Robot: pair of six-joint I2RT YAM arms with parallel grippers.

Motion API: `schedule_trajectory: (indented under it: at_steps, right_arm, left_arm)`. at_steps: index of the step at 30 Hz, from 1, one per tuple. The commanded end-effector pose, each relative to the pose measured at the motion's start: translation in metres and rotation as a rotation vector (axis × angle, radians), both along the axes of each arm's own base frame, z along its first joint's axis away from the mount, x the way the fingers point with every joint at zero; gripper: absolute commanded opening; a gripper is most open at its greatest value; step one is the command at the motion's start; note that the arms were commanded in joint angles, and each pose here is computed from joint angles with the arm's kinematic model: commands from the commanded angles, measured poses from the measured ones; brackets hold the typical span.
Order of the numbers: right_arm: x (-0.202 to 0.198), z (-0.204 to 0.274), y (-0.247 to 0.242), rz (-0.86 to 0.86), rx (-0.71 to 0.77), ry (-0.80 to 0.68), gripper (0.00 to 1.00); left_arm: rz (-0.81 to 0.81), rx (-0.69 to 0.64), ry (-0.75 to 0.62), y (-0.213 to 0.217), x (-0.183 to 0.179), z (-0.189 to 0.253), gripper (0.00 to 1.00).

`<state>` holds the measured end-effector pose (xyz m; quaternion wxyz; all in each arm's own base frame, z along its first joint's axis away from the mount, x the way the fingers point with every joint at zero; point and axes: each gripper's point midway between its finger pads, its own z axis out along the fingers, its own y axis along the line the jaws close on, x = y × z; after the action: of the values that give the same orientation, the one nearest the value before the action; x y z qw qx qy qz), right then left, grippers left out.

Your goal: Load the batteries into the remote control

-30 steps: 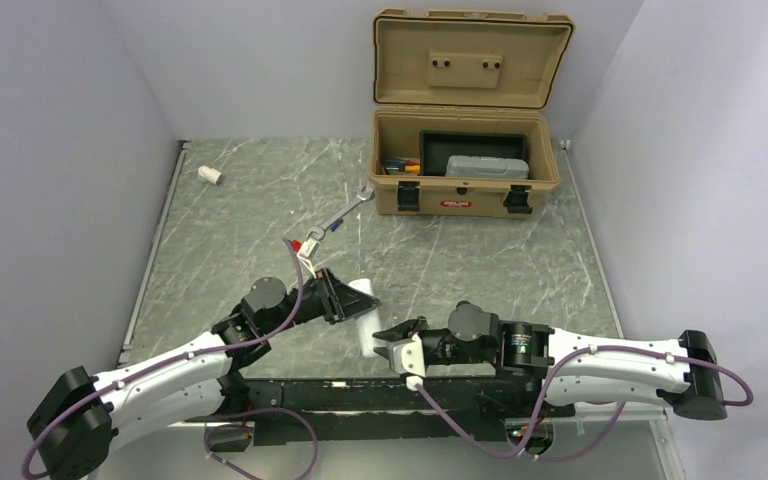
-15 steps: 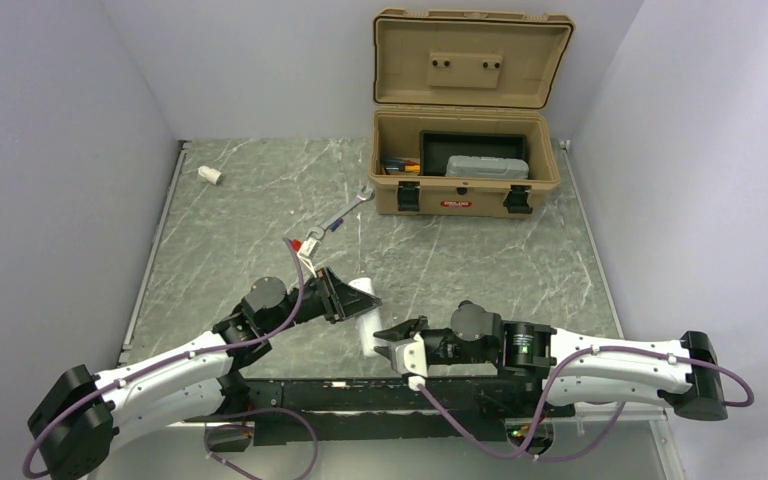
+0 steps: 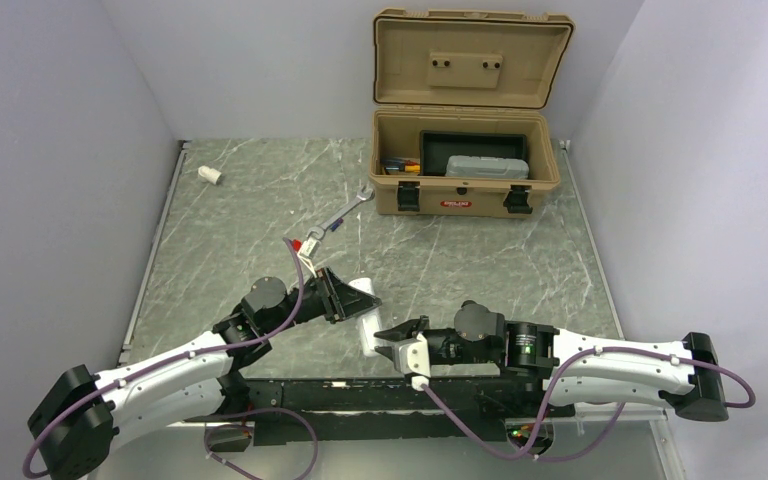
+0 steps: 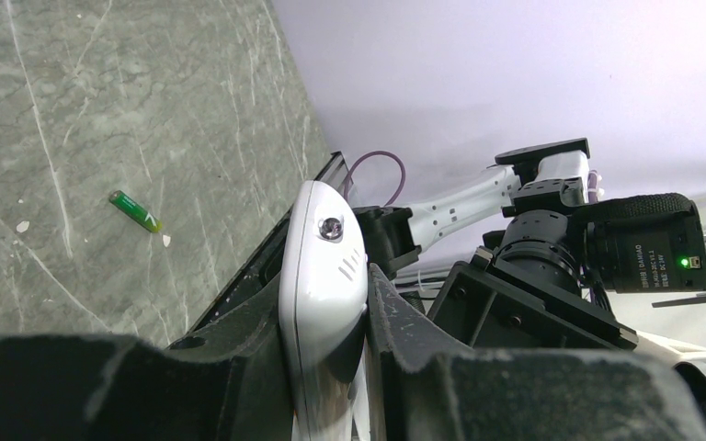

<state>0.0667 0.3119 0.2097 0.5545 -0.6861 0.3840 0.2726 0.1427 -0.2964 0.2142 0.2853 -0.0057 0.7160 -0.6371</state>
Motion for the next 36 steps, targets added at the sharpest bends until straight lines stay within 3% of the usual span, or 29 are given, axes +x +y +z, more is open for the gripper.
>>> schedule_trajectory:
  at_steps: [1, 26, 36]
  right_arm:
    - [0.009, 0.023, 0.004, -0.033, 0.082, -0.030, 0.31]
    - [0.004, 0.000, -0.001, -0.024, 0.016, 0.017, 0.35]
    - [0.002, 0.001, -0.002, -0.021, 0.021, 0.024, 0.41]
  left_arm:
    - [-0.057, -0.045, -0.021, -0.005, -0.010, 0.018, 0.00]
    - [-0.071, -0.068, -0.015, -0.006, -0.012, 0.022, 0.00]
    - [-0.070, -0.070, -0.012, -0.006, -0.012, 0.021, 0.00]
